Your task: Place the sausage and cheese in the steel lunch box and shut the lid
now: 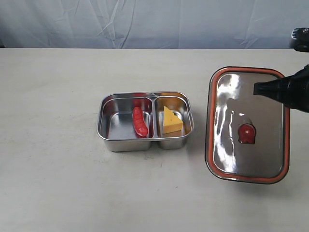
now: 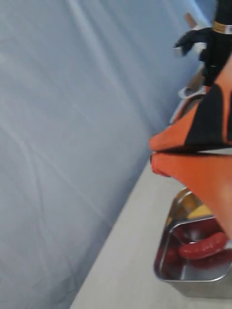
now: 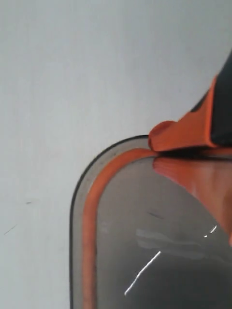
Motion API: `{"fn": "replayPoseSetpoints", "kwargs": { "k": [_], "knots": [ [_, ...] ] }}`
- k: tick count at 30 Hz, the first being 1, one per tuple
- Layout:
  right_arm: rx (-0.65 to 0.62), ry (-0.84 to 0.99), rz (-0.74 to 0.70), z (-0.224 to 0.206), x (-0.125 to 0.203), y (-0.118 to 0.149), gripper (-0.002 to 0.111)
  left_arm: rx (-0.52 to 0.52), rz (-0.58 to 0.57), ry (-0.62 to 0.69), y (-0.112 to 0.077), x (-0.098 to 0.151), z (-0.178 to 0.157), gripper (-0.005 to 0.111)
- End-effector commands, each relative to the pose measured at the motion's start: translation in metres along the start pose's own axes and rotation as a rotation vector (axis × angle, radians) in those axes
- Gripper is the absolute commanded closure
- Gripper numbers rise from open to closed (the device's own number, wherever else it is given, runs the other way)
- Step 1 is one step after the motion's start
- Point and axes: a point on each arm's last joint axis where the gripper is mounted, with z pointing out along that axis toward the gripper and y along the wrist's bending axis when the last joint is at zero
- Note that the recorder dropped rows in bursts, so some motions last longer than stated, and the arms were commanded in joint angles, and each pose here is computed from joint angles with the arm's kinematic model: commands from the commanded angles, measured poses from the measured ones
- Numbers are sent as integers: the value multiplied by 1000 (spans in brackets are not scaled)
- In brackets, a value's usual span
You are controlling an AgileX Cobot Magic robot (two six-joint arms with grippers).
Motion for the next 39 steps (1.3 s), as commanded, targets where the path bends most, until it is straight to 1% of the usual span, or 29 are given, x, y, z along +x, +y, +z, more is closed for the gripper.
{"fn": "replayPoseSetpoints", "kwargs": {
  "k": [1, 4, 6, 7, 10, 11, 13, 14, 16, 18, 20, 24, 26, 28, 31, 33, 35, 39],
  "knots": [
    [-38, -73, -14, -9, -8, 0, 108, 32, 49, 270, 1, 0, 32, 107],
    [-72, -101, -4, -12, -10, 3, 108, 43, 32, 434, 10, -2, 58, 107],
    [-108, -112, 2, -12, -11, 8, 108, 81, 28, 536, 16, -5, 76, 106],
    [-125, -119, -7, -13, -11, 11, 108, 104, 23, 574, 17, -7, 84, 103],
    [-176, -138, -22, -15, -11, 20, 108, 193, -5, 679, 24, -12, 108, 90],
    [-197, -148, -27, -16, -12, 24, 108, 217, -12, 702, 27, -13, 116, 84],
    [-233, -164, -42, -18, -12, 31, 108, 264, -21, 724, 33, -17, 129, 72],
    [-248, -172, -48, -19, -12, 34, 108, 267, -12, 725, 38, -19, 137, 67],
    [-271, -186, -47, -20, -13, 37, 108, 285, -1, 727, 44, -19, 150, 60],
    [-290, -198, -47, -21, -13, 39, 108, 322, 27, 745, 43, -15, 160, 59],
    [-303, -202, -29, -21, -14, 40, 108, 368, 58, 776, 38, -8, 168, 59],
    [-320, -214, -22, -22, -15, 42, 109, 470, 118, 841, 21, 10, 182, 59],
    [-325, -215, -12, -22, -15, 42, 109, 496, 150, 867, 14, 19, 189, 59],
    [-327, -215, -8, -22, -15, 43, 109, 494, 180, 884, 8, 27, 197, 59],
    [-334, -214, -8, -23, -15, 44, 109, 463, 246, 900, 5, 34, 208, 59],
    [-353, -213, -23, -25, -13, 50, 109, 479, 266, 913, 0, 37, 216, 59],
    [-373, -216, -35, -27, -12, 54, 109, 471, 278, 913, 2, 38, 223, 59],
    [-380, -213, -31, -27, -11, 56, 109, 456, 291, 932, 8, 42, 227, 59]
  ]
}}
